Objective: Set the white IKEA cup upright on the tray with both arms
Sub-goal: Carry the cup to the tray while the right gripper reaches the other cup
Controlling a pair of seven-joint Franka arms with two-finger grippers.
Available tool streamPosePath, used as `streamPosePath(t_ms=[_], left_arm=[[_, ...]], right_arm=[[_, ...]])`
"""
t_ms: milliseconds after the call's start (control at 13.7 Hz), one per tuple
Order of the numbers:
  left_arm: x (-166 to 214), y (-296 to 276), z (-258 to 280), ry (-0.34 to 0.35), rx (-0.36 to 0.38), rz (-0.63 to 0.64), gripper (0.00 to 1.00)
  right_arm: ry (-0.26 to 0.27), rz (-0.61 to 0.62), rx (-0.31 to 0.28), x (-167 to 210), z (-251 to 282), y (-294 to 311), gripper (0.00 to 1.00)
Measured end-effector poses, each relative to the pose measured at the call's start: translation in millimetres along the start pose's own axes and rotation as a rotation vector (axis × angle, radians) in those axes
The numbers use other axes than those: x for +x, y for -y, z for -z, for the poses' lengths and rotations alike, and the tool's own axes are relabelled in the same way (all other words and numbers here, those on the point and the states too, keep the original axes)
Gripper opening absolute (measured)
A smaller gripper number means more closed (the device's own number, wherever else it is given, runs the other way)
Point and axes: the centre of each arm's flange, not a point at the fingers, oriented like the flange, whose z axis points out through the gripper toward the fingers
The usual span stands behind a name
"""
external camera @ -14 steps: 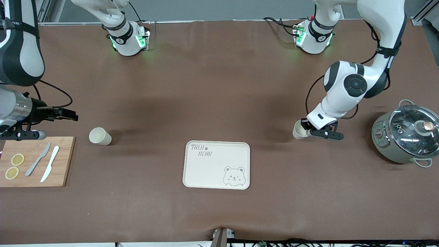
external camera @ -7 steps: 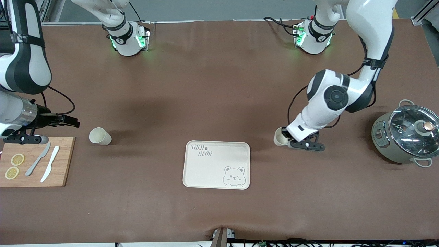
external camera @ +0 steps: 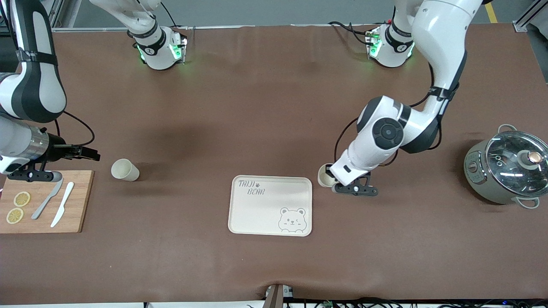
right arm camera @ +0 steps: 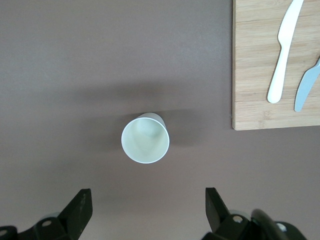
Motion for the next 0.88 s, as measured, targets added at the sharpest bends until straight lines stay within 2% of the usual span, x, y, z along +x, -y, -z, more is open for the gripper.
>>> streamPosePath(t_ms=[512,877], left_arm=[[-8,-61,-26,0.010,-0.011,0.039,0.04],[0,-72,-44,0.005,-0.002,0.054,0.04]], right_arm=[[-0.029,-0.005,-0.003,0,-17,-3,1.00],[-0.043,-0.022,-0.004,-3,-38,-13,1.00]])
